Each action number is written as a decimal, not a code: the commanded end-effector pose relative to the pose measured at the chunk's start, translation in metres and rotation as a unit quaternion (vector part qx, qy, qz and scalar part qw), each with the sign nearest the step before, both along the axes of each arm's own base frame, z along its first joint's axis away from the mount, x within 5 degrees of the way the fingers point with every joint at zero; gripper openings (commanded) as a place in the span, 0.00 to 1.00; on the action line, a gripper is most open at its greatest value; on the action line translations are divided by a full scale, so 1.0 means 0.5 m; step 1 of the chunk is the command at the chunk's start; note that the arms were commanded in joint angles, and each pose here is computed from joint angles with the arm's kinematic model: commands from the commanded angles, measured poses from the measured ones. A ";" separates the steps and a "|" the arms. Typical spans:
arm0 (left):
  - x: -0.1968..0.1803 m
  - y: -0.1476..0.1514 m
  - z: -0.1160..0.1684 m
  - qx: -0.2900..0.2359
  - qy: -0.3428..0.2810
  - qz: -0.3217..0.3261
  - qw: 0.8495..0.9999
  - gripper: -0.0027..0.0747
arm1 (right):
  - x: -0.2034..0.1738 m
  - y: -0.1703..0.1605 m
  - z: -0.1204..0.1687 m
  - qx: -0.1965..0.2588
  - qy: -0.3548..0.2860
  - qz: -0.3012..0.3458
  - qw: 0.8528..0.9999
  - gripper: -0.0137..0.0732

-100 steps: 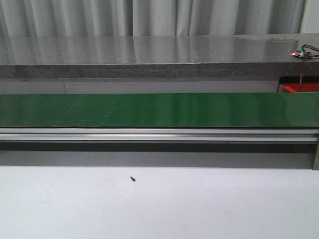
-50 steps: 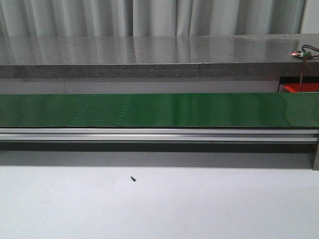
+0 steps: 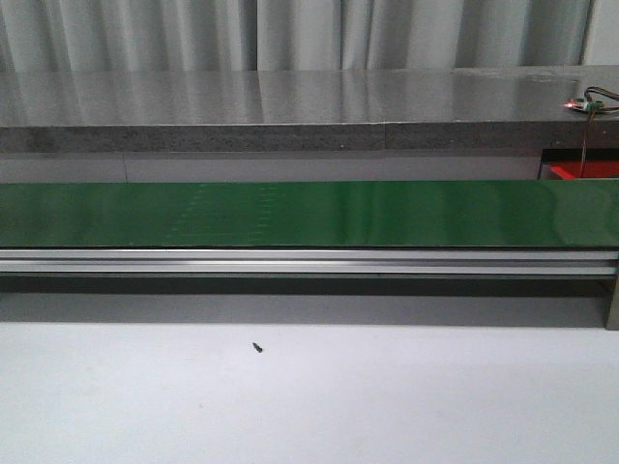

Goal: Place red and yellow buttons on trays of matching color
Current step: 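Carry the yellow button onto the belt and open the left gripper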

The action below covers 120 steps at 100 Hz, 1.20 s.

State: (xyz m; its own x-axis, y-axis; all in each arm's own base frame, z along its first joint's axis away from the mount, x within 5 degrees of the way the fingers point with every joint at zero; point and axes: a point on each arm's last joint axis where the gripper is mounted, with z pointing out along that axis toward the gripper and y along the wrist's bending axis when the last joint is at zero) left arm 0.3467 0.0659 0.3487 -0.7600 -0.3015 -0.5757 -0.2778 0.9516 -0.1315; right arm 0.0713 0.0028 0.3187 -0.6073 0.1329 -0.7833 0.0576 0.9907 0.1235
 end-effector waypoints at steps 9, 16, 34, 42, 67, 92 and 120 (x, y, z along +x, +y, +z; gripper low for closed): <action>-0.009 -0.039 0.014 0.002 -0.044 -0.023 0.999 0.21 | 0.006 -0.001 0.022 -0.003 -0.037 -0.001 0.999 0.08; -0.007 -0.047 -0.001 -0.002 -0.044 -0.027 0.999 0.21 | 0.006 -0.001 0.022 -0.003 -0.037 -0.001 0.999 0.08; -0.003 -0.051 -0.039 -0.007 -0.048 -0.025 0.999 0.21 | 0.006 -0.001 0.022 -0.003 -0.037 -0.001 0.999 0.08; 0.003 -0.051 -0.057 -0.010 -0.039 -0.024 0.999 0.21 | 0.006 -0.001 0.022 -0.003 -0.037 -0.001 0.999 0.08; 0.024 -0.052 -0.096 -0.029 -0.014 -0.024 0.999 0.21 | 0.006 -0.001 0.022 -0.003 -0.037 -0.001 0.999 0.08; 0.024 -0.053 -0.096 -0.022 -0.014 -0.034 0.999 0.55 | 0.006 -0.001 0.022 -0.003 -0.037 -0.001 0.999 0.08; 0.017 -0.053 -0.078 -0.018 -0.029 -0.035 0.999 0.76 | 0.006 -0.001 0.022 -0.003 -0.037 -0.001 0.999 0.08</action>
State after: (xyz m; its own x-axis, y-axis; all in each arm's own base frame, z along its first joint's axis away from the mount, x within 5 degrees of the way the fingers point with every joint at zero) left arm 0.3593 0.0423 0.2755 -0.8257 -0.2702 -0.4953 -0.2211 0.9626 -0.1565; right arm 0.0713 0.0028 0.3187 -0.6073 0.1329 -0.7833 0.0576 0.9907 0.1235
